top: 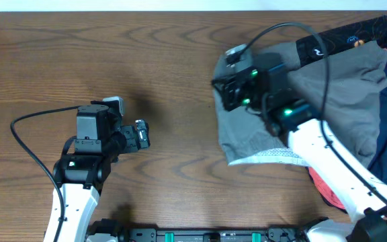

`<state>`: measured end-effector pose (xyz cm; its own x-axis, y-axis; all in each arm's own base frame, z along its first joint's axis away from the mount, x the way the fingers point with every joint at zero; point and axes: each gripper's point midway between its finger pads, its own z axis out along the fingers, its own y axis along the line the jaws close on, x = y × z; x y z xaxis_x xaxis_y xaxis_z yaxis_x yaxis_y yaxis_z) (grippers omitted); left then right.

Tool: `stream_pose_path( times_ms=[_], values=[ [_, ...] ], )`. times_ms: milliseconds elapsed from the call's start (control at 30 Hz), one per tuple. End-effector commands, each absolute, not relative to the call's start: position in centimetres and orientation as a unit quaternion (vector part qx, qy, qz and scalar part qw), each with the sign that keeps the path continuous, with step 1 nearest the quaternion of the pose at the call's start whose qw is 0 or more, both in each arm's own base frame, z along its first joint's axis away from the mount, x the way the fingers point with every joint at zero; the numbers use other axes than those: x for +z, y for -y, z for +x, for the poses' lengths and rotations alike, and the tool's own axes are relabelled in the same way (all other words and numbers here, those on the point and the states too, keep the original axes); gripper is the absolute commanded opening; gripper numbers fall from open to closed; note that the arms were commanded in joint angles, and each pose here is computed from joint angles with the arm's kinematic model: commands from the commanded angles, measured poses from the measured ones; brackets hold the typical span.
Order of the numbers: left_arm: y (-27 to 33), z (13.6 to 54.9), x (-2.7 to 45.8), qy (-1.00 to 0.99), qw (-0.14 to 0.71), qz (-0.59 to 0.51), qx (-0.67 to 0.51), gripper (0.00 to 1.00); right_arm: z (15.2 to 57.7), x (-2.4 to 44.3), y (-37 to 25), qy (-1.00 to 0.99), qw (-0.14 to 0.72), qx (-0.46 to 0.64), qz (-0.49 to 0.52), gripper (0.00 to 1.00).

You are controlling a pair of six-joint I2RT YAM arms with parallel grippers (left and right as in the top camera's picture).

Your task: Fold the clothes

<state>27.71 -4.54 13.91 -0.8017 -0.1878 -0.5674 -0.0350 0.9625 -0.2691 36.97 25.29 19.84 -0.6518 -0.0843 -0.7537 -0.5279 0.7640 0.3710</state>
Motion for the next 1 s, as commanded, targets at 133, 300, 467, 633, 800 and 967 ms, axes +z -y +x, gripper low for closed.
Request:
stream_pose_path(
  times_ms=[133,300,467,633,800,967],
  values=[
    [4.6,28.2,14.9,-0.937,0.322,-0.053,-0.127,0.98,35.7,13.3,-24.7,-0.918,0.3,0.21,-0.154,0.55],
    [5.3,27.9,14.8,-0.933,0.306,-0.094,-0.163,0.98,37.1,13.5,-15.0,-0.948,0.31,0.065,-0.033,0.8],
    [8.5,28.1,15.5,-0.917,0.28,-0.112,-0.262,0.98,36.2,14.7,-6.7,-0.955,0.292,0.015,0.056,0.99],
    [12.5,28.5,13.8,-0.919,0.235,-0.091,-0.304,0.98,33.9,15.3,0.4,-0.954,0.263,-0.019,0.145,0.99],
    [18.1,28.1,10.6,-0.928,0.175,-0.053,-0.324,0.98,31.8,15.0,4.5,-0.95,0.232,-0.039,0.204,0.99],
    [23.7,26.9,6.7,-0.933,0.118,-0.032,-0.337,0.97,30.1,14.4,6.4,-0.95,0.203,-0.05,0.234,0.99]
  ],
)
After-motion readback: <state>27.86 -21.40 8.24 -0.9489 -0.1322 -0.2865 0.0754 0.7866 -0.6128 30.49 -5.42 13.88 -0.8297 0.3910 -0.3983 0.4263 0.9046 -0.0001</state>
